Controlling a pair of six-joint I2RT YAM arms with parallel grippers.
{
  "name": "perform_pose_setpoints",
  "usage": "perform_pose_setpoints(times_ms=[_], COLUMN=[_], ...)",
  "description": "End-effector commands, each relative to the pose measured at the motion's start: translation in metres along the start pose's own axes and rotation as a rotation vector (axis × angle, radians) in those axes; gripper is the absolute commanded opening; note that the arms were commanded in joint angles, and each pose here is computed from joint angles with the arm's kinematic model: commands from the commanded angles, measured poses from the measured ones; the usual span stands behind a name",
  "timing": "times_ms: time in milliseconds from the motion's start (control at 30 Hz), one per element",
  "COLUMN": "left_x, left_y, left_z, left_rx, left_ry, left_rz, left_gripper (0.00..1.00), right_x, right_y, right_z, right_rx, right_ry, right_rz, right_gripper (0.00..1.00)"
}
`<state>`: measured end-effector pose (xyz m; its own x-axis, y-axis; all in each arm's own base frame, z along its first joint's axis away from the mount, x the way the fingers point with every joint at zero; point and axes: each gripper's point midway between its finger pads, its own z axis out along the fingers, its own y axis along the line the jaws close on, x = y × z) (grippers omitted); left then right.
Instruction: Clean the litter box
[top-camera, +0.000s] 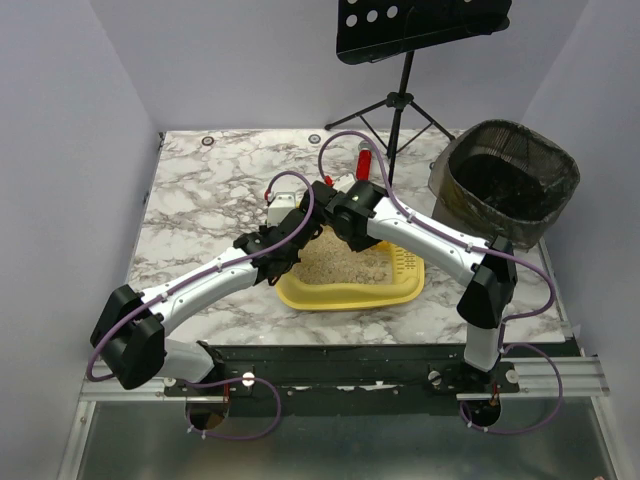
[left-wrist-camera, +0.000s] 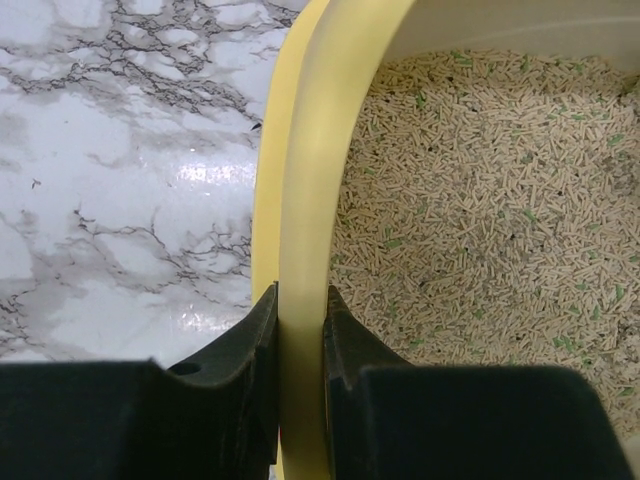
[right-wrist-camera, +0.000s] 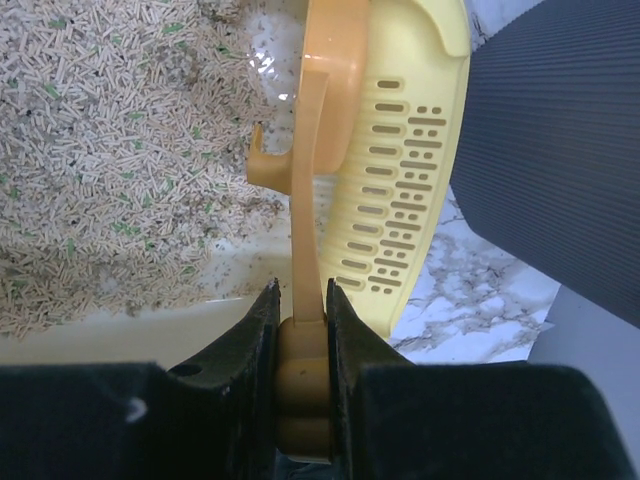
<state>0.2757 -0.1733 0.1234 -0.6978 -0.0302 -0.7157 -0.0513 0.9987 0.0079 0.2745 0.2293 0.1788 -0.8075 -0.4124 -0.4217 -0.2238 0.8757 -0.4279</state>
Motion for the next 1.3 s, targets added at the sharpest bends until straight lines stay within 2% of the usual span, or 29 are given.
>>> perform_pose_setpoints(times_ms=[0, 167, 300, 667, 767, 1000, 1100, 1200, 1267], left_x=[0.019, 0.020, 0.019, 0.019, 0.018, 0.015, 0.014, 0.008, 0.005], left_y=[-0.021, -0.018, -0.019, -0.018, -0.016, -0.009, -0.007, -0.009, -0.008], left_z=[-0.008, -0.007, -0.008, -0.007, -0.007, -0.004, -0.002, 0.002, 0.006], left_rx=[0.130, 0.126, 0.136, 0.137, 0.129, 0.089, 0.077, 0.080, 0.084], left_ry=[0.065, 0.060, 0.045, 0.036, 0.030, 0.012, 0.008, -0.026, -0.046], left_rz=[0.033, 0.040, 0.033, 0.016, 0.014, 0.016, 0.017, 0.049, 0.096], left_gripper=[0.11, 0.11, 0.11, 0.11, 0.11, 0.10, 0.10, 0.08, 0.02], right_x=[-0.001, -0.006, -0.012, -0.025, -0.025, -0.011, 0.002, 0.016, 0.027], right_y=[-0.014, 0.025, 0.048, 0.063, 0.054, -0.020, -0.039, -0.048, -0.043], right_z=[0.019, 0.014, -0.007, -0.045, -0.049, -0.047, -0.050, -0.049, -0.048], right_rx=[0.125, -0.107, -0.293, -0.484, -0.454, -0.158, -0.100, -0.109, -0.168], right_ry=[0.021, -0.027, -0.100, -0.220, -0.223, -0.238, -0.226, -0.185, -0.133], right_rz=[-0.139, -0.167, -0.154, -0.130, -0.104, 0.020, 0.045, 0.079, 0.114], right_gripper=[0.01, 0.01, 0.01, 0.01, 0.01, 0.01, 0.01, 0.01, 0.01])
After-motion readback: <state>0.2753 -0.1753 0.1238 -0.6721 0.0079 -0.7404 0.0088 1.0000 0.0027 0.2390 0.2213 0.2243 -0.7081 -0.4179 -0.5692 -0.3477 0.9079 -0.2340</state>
